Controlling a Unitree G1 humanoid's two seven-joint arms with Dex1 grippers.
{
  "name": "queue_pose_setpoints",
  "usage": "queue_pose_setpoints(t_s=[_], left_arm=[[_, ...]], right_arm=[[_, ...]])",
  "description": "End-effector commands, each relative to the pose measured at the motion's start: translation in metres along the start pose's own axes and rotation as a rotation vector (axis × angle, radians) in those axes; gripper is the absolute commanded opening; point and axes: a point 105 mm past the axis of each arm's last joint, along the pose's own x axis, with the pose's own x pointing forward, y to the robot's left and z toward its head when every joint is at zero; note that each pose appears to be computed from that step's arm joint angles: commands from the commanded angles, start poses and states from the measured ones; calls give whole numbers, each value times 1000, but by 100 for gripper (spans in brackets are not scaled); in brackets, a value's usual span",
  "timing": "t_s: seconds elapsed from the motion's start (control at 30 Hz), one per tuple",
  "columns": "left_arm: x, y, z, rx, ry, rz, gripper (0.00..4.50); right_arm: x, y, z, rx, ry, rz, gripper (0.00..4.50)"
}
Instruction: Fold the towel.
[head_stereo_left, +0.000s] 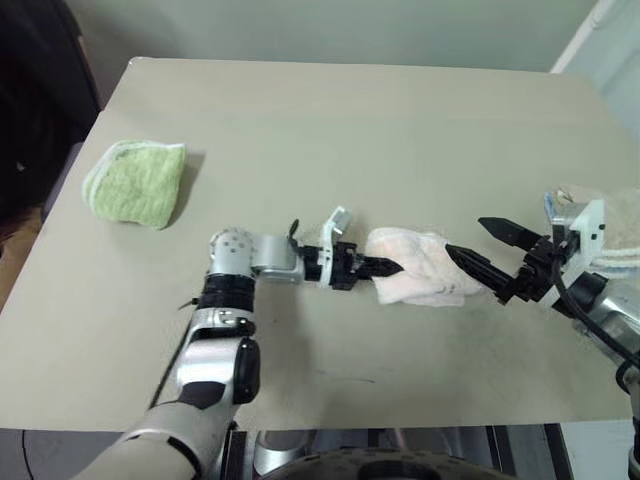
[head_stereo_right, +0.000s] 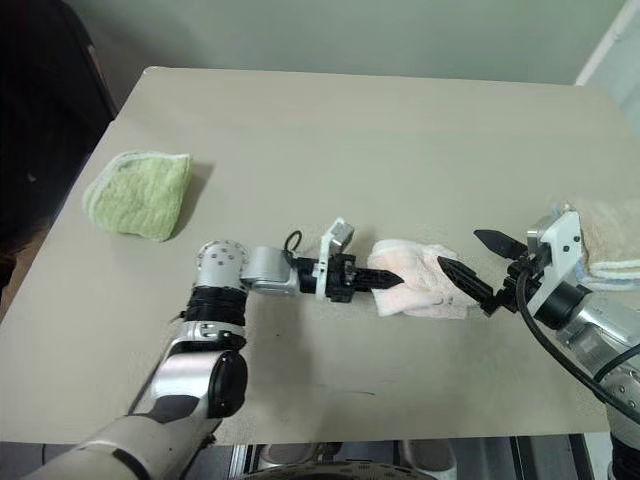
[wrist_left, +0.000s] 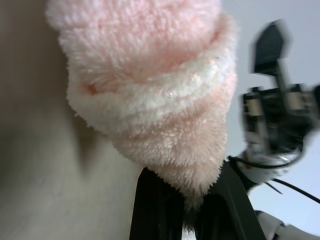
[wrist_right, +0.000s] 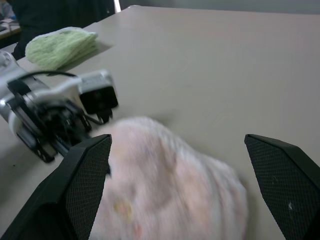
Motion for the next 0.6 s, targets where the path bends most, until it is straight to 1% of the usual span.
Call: queue_pose_setpoints(t_s=[0.03, 0.1, 0.13, 0.2, 0.3, 0.33, 0.47, 0.53, 0.6], left_arm=[[-10, -28, 11, 96, -3, -62, 1], [-14, -29, 13, 100, -3, -57, 1], [-26, -38, 26, 118, -48, -59, 1], [-51, -57, 51, 178, -155, -43, 1], [-76, -76, 80, 230, -300, -5, 1], [-85, -80, 92, 236, -366, 16, 1], [-110, -86, 118, 242, -531, 62, 1], [-129, -88, 133, 252, -644, 109, 1], [-154, -92, 148, 271, -788, 144, 1]], right_arm=[[-1, 0, 10, -26, -42, -7, 450], [-1, 0, 10, -25, -44, -8, 450], [0, -1, 11, -20, -54, -8, 450], [4, 0, 11, -11, -69, -1, 450], [10, 1, 10, -3, -75, 18, 450], [13, 2, 10, -2, -76, 24, 450], [18, 1, 10, -1, -80, 39, 450], [22, 2, 12, -1, -84, 56, 450], [25, 3, 11, -1, -80, 70, 450]])
